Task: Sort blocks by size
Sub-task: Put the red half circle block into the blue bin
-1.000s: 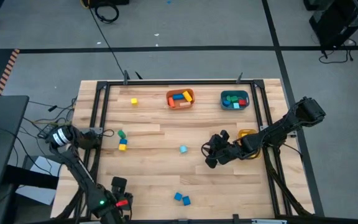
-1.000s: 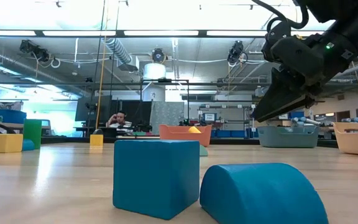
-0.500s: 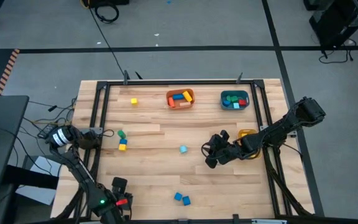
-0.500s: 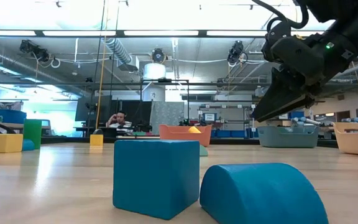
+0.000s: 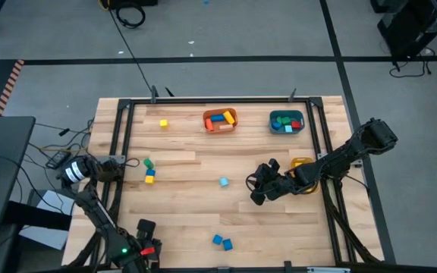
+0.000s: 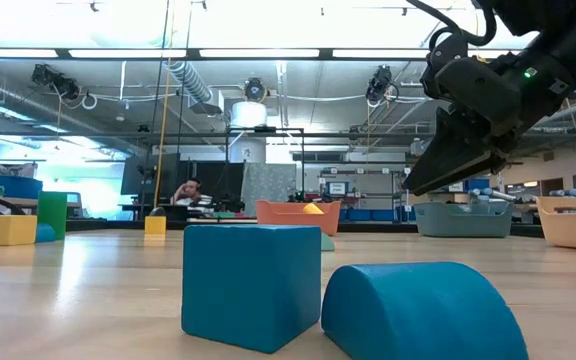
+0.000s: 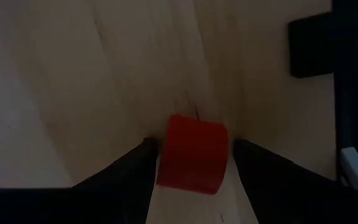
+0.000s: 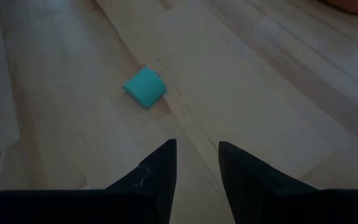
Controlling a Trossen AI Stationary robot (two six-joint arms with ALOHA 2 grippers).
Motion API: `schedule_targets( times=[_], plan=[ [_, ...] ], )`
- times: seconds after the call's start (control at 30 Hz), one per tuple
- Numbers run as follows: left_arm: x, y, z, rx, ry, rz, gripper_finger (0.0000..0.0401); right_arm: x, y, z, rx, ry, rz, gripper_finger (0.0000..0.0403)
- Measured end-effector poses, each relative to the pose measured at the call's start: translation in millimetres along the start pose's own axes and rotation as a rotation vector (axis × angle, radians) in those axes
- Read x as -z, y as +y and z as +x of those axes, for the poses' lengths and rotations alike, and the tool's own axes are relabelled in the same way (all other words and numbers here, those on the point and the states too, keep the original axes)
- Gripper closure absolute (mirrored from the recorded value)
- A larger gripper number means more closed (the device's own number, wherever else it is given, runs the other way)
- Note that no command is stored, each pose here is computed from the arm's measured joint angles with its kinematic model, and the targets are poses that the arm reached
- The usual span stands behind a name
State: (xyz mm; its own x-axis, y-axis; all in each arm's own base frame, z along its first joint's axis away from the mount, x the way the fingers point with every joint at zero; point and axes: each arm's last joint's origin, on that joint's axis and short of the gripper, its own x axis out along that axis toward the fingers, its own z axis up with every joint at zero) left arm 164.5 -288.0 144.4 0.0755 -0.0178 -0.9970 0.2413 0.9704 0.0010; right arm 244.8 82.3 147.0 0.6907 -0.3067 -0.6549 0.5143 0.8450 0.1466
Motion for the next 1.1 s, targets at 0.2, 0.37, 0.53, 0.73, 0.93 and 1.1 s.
schedule_targets(
  times=[0.2, 0.37, 0.53, 0.73, 0.93, 1.1],
  plan=[
    [0, 0, -1, 0.006, -0.002, 0.000, 0.0219, 0, 0, 0, 0.000, 0.000, 0.000, 0.0269],
    [0, 0, -1, 0.008, 0.005, 0.019, 0.0267, 0, 0, 0, -0.001, 0.000, 0.000, 0.0270],
    [-3, 4, 0, 0.006, 0.009, 0.033, 0.0266, 0, 0, 0, -0.002, 0.001, 0.000, 0.0268],
    [-15, 22, -4, -0.016, 0.007, 0.006, 0.0253, 0, 0, 0, -0.006, 0.001, 0.001, 0.0270],
    [-32, 56, -24, -0.146, -0.099, -0.019, 0.0256, -1, 2, 0, -0.025, 0.003, 0.007, 0.0269],
    [-54, 94, -42, -0.212, -0.204, -0.059, 0.0255, -1, 2, 0, -0.027, 0.002, -0.002, 0.0270]
  ],
)
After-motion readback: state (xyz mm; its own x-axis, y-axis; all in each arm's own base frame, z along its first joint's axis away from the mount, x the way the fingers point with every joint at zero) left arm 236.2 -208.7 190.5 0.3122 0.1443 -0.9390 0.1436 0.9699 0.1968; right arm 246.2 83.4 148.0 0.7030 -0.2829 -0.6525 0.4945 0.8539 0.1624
